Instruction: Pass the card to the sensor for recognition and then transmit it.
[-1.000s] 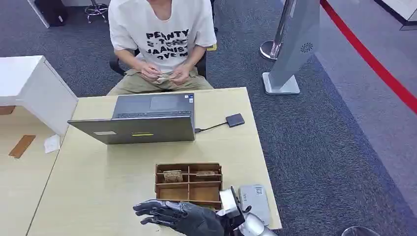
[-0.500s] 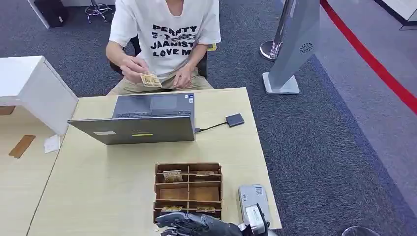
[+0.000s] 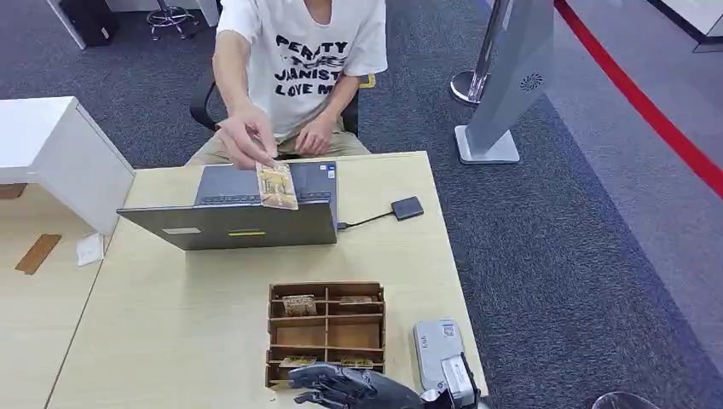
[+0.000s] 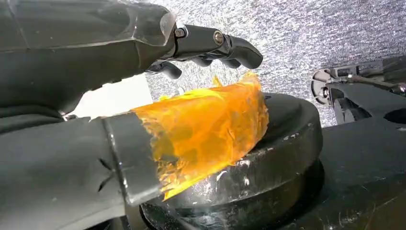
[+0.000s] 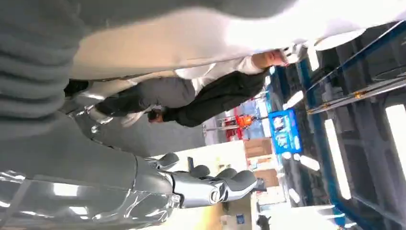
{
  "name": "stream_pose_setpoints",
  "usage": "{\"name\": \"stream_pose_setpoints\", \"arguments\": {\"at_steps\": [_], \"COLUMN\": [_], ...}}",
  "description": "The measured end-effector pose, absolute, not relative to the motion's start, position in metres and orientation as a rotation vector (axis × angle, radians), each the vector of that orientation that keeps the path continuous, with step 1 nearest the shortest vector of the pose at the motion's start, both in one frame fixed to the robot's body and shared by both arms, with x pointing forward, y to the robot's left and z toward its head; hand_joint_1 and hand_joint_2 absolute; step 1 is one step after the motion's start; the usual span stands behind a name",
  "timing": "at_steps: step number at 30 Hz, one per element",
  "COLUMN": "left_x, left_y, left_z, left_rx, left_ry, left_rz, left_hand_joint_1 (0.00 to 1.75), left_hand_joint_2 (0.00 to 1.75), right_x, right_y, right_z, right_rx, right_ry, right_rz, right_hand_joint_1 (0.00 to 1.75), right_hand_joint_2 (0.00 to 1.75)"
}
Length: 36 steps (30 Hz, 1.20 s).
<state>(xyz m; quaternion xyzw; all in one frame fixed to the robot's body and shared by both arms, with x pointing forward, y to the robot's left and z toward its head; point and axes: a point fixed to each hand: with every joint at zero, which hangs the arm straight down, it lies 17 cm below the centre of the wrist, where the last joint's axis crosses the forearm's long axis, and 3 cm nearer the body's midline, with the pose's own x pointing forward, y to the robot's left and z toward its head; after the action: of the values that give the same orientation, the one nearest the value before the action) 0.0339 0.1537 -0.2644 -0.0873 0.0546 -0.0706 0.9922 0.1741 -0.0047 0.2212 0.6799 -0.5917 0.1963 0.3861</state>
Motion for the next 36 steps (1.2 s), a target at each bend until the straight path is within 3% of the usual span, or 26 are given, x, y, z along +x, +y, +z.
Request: {"name": "stream_pose_setpoints", "arguments": {"at_steps": [8,14,19,30,36], "left_x": [0.035,0.034,0.034,0.038,0.039], "left_y": [0.155,0.157,0.157,0.154,0.156], "left_z": [-0.265,-0.266,-0.266,-0.264,-0.264], "left_rx": [-0.165,-0.155,-0.149,-0.188,-0.182], "left_ry": [0.109,0.107,0.106,0.067,0.071], "left_rz": [-0.133,-0.149,-0.174,-0.238,-0.279], "left_hand_joint_1": [0.0,0.0,0.0,0.0,0.0], "left_hand_joint_2": [0.0,0.0,0.0,0.0,0.0], "right_x": [0.251,0.303,0.311,0.313,0.328], "right_y": [-0.004,-0.032,-0.052,-0.061,-0.039], "right_z": [0.204,0.255,0.298,0.339,0.344], "right_rx": [1.064,0.406,-0.019,-0.561,-0.694], "right_ry": [-1.811,-2.225,-2.46,-2.644,-2.651], "right_rz": [0.595,0.658,0.648,0.647,0.749], "right_hand_joint_1": [0.0,0.0,0.0,0.0,0.0], "right_hand_joint_2": [1.75,1.75,1.75,1.75,1.75]}}
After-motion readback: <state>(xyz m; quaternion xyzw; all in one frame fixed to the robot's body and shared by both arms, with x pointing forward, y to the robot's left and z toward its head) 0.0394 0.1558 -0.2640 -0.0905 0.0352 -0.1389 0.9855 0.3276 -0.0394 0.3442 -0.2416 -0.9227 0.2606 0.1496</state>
